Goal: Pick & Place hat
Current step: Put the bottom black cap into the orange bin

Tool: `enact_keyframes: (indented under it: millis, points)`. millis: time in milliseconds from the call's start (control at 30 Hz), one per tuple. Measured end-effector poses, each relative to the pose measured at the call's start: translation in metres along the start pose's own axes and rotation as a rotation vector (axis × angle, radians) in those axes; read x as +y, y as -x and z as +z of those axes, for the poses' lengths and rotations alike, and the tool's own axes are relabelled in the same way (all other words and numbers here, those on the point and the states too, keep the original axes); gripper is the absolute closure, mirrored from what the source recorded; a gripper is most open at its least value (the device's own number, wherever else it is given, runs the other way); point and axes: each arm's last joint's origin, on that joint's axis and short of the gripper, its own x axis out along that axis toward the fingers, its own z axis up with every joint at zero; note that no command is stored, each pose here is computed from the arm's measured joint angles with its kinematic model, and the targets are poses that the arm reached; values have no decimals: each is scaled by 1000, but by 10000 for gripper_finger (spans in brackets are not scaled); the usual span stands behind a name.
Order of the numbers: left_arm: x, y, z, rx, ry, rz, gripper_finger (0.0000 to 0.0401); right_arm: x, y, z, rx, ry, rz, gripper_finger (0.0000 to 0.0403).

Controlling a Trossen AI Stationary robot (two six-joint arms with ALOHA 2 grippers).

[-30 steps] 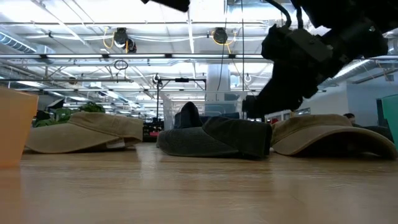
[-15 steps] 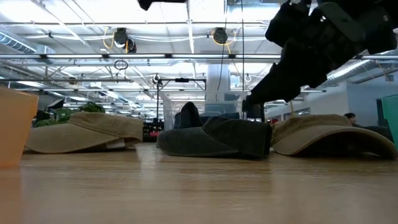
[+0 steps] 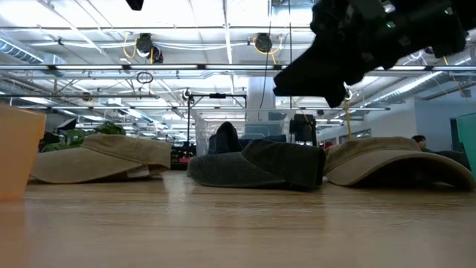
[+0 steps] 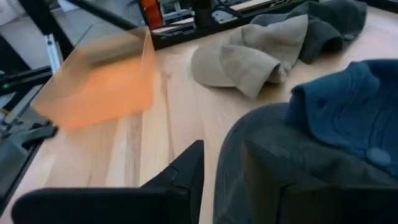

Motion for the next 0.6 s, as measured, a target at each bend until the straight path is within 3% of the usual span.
enact_keyframes:
  millis: [100,200,433,600]
  points:
    - [1,5,0,-10,16,5,272,4,-7,6,42,-21,-58,309]
    - [2,6,2,-29,22,7,272,6,-16,-4,93,9,-138,291]
    - [2,5,0,-5,48,7,272,-1,-48,-15,134,-4,-215,237]
    - [2,5,-1,-3,44,9,272,-6,-53,-22,173,-35,-251,209]
